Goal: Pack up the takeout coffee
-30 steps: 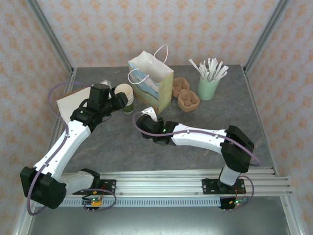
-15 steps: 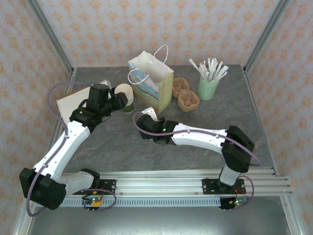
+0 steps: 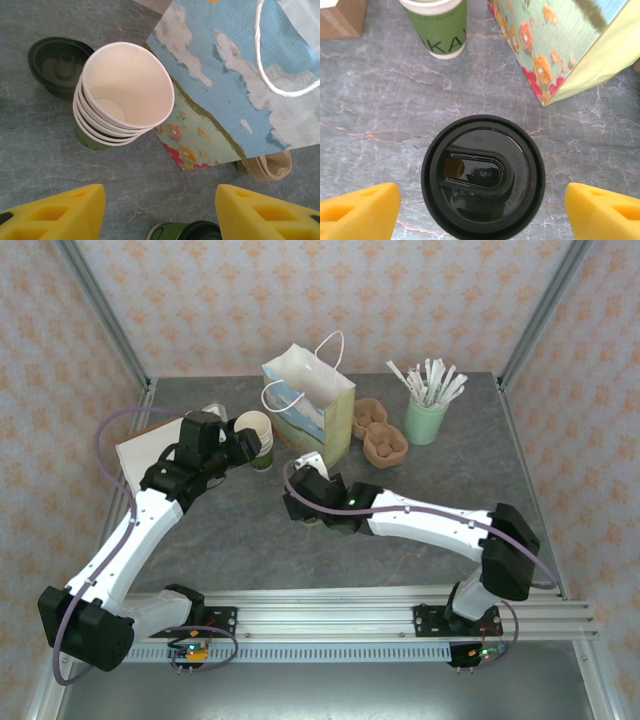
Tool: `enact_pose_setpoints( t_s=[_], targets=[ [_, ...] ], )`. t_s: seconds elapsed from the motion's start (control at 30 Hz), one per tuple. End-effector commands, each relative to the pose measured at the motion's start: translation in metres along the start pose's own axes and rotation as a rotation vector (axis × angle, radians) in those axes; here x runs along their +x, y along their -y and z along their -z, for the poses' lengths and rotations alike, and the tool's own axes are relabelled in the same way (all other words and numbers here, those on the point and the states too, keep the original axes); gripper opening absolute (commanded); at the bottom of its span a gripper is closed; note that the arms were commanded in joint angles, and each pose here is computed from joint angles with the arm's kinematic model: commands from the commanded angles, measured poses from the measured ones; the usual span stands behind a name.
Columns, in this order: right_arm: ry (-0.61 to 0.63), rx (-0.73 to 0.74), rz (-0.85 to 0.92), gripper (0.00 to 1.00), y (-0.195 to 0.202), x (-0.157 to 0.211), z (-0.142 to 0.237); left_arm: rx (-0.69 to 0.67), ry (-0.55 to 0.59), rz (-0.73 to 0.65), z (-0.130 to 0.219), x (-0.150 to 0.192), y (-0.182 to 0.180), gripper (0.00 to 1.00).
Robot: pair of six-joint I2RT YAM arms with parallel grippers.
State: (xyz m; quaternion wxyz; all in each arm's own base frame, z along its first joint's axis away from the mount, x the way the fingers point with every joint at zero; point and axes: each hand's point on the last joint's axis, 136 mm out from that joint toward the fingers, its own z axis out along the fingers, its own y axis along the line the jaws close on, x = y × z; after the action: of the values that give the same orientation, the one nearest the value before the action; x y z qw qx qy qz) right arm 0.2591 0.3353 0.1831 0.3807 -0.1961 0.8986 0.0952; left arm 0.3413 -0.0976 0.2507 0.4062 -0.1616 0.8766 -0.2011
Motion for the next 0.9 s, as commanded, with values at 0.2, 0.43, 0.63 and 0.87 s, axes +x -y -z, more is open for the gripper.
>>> enact_pose_setpoints(
  t_s=[0.2, 0.43, 0.63, 0.87],
  targets=[
    [0.102, 0.007, -0.05, 0.86, 0.072, -0.029, 0.075, 0.2, -0.011, -0.209, 0.031, 0.01, 0.064, 0.69],
    [0.156, 0.043, -0.247, 0.86, 0.152, -0.044, 0.074, 0.203, -0.034, -0.234, 0.024, 0.006, 0.084, 0.7],
    [0.081, 0.071, -0.317, 0.82, 0.21, -0.05, 0.021, 0.176, -0.033, -0.225, 0.023, -0.003, 0.089, 0.7],
    [-0.026, 0.106, -0.294, 0.72, 0.248, -0.056, -0.04, 0.155, -0.012, -0.218, 0.024, -0.006, 0.085, 0.71]
  ],
)
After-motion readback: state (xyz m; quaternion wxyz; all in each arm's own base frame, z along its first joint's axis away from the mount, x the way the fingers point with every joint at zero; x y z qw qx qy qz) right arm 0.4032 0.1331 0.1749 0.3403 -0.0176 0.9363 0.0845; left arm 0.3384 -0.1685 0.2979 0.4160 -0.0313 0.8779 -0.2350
